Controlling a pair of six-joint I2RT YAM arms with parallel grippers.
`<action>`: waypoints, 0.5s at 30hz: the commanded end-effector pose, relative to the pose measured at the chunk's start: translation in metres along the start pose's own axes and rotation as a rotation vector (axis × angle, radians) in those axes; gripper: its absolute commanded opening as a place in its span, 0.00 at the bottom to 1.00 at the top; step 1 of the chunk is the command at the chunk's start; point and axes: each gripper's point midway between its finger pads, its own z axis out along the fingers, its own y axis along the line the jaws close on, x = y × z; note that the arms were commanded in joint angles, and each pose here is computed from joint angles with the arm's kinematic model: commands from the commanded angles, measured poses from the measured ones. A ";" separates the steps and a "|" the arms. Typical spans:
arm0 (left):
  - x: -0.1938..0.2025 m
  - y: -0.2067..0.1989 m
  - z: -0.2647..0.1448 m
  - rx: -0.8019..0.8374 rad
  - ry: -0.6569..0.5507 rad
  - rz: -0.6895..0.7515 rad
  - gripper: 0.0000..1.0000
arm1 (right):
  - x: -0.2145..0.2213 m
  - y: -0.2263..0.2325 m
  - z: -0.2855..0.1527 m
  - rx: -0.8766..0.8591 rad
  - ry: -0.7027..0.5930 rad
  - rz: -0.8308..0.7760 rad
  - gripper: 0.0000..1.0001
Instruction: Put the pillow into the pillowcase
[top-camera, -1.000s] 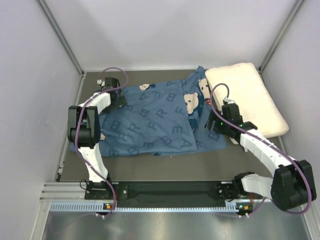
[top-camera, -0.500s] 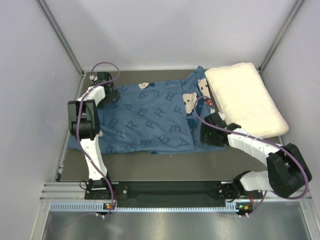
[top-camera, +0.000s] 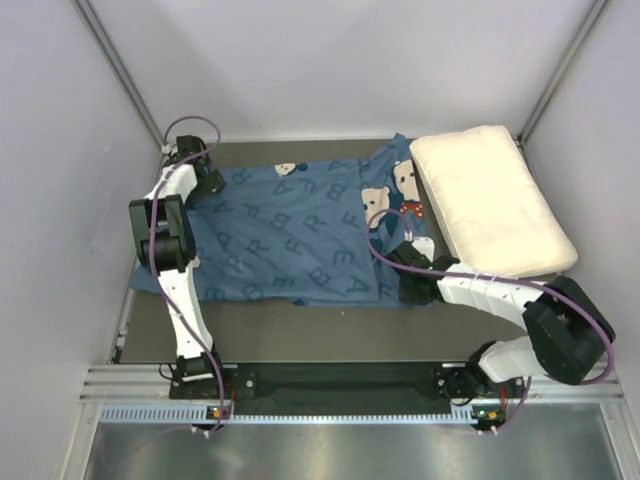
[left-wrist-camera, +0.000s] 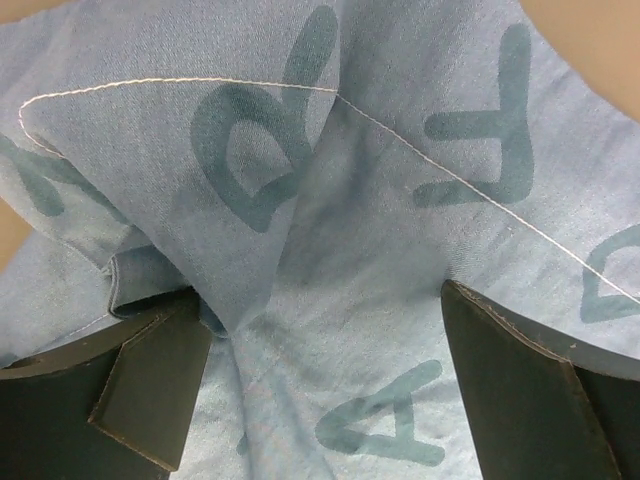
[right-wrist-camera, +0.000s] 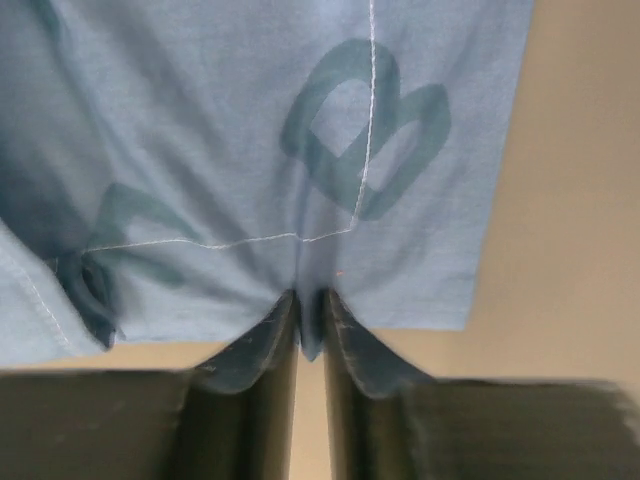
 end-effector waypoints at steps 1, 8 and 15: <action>-0.020 0.005 -0.019 -0.011 -0.062 0.015 0.99 | 0.038 -0.007 -0.004 0.051 0.117 -0.040 0.13; -0.026 0.008 -0.035 -0.021 -0.089 0.024 0.99 | 0.060 -0.019 -0.025 0.098 0.147 -0.109 0.00; -0.008 -0.040 -0.080 0.061 -0.099 0.149 0.99 | 0.060 -0.033 -0.040 0.133 0.116 -0.107 0.02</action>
